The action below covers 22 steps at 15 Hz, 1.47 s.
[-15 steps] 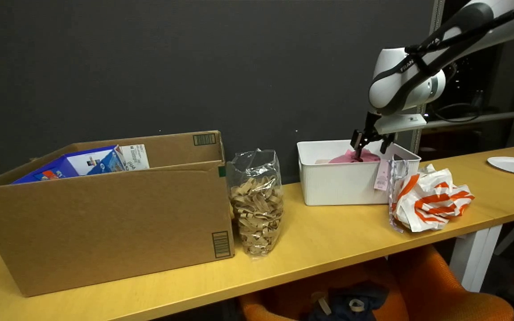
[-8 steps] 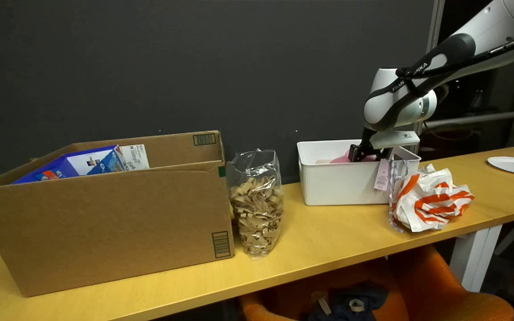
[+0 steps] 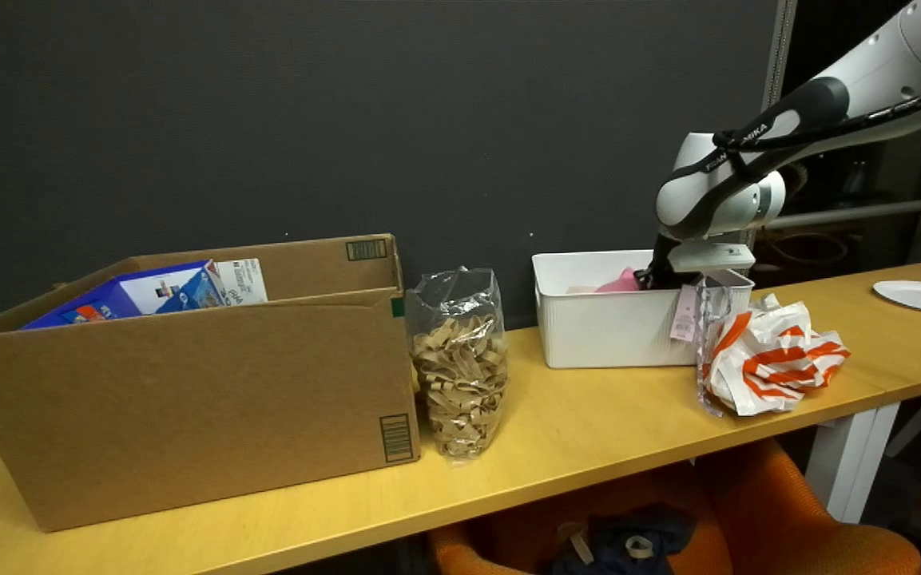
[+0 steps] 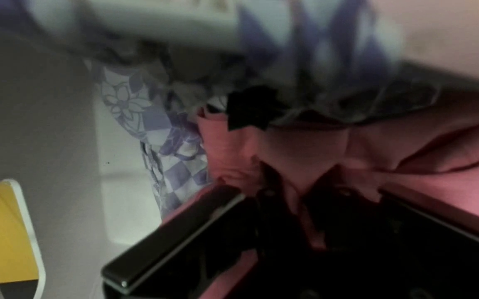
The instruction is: Take the clothing out of the basket
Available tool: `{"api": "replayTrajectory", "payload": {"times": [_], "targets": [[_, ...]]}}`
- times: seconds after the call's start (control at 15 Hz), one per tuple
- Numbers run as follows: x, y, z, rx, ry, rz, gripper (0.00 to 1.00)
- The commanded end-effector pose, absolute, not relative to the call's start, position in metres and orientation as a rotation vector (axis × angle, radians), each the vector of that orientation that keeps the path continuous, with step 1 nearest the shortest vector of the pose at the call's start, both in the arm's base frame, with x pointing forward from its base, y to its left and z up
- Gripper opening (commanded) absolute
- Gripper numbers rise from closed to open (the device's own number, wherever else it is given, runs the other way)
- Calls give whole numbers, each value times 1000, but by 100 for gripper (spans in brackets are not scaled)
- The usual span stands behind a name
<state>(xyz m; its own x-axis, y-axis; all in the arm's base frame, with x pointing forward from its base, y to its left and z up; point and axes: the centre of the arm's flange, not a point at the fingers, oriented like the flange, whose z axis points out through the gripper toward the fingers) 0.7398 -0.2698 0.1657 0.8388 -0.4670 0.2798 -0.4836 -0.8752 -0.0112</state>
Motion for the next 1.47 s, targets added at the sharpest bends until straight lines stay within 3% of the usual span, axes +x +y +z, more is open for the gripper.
{"api": "replayTrajectory", "payload": {"times": [0.0,0.67,1.4], "targets": [[730,-280,195,2975,-848,402,0],[662,-249,372,2832,-1085,220,2],[593,-3,441,2928,-443,-301,2]]}}
